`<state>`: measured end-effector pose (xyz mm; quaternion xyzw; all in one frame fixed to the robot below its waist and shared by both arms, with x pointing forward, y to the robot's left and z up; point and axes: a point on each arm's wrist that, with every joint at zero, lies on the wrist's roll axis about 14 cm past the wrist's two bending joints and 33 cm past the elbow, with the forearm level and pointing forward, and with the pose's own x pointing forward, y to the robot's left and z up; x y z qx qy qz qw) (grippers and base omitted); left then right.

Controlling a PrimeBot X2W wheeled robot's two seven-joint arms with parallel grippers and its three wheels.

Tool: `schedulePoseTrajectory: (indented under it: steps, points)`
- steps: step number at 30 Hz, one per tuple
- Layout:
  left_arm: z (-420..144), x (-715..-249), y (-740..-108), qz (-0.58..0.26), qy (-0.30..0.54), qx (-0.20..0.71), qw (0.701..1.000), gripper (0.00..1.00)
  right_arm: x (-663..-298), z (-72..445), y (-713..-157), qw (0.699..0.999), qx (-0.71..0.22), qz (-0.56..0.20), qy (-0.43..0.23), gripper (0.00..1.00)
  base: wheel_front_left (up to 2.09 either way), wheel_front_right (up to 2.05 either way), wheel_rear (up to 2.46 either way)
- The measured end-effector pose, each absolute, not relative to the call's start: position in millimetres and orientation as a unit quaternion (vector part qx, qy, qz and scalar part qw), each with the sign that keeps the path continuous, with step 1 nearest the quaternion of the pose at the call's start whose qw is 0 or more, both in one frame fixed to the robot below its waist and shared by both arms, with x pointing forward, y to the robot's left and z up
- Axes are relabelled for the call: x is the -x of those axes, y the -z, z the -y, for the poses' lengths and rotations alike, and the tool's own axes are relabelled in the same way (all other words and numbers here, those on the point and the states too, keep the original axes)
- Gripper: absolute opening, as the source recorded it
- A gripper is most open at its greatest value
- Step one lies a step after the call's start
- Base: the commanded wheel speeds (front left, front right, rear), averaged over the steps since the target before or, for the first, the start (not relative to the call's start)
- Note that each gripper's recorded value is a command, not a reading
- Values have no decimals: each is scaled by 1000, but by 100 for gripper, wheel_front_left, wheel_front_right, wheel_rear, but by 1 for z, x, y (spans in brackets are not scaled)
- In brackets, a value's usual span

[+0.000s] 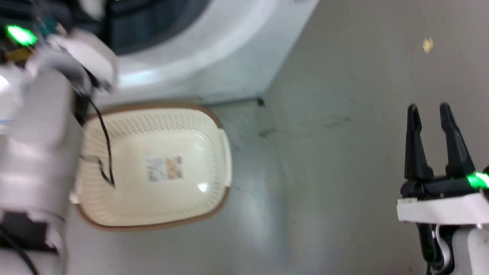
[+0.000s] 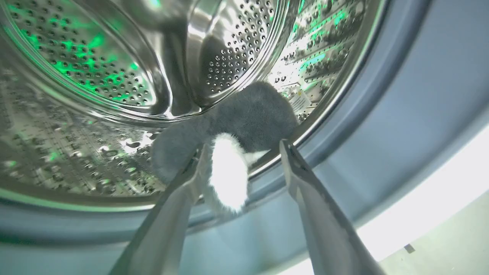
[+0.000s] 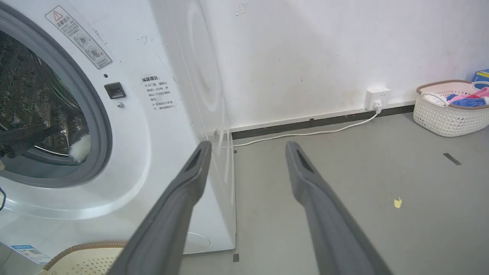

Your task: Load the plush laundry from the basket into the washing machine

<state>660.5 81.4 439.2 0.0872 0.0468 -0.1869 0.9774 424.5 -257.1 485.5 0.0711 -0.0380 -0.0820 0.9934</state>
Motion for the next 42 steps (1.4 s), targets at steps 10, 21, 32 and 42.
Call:
schedulePoseTrajectory:
  steps: [10,21,32,42]
  points:
    - [-111,-545,-497,18,138,-2,990,100,-405,226,-522,993,-80,81,38,100,0,0,0]
    - [-156,-415,-522,60,37,39,997,100,-384,181,-545,992,-64,104,-32,100,0,0,0]
    - [-175,-359,-520,58,-6,29,998,100,-367,159,-535,992,-63,86,-63,100,0,0,0]
    - [-175,-355,-519,58,-7,27,998,0,-368,153,-529,992,-66,75,-72,0,0,0,0]
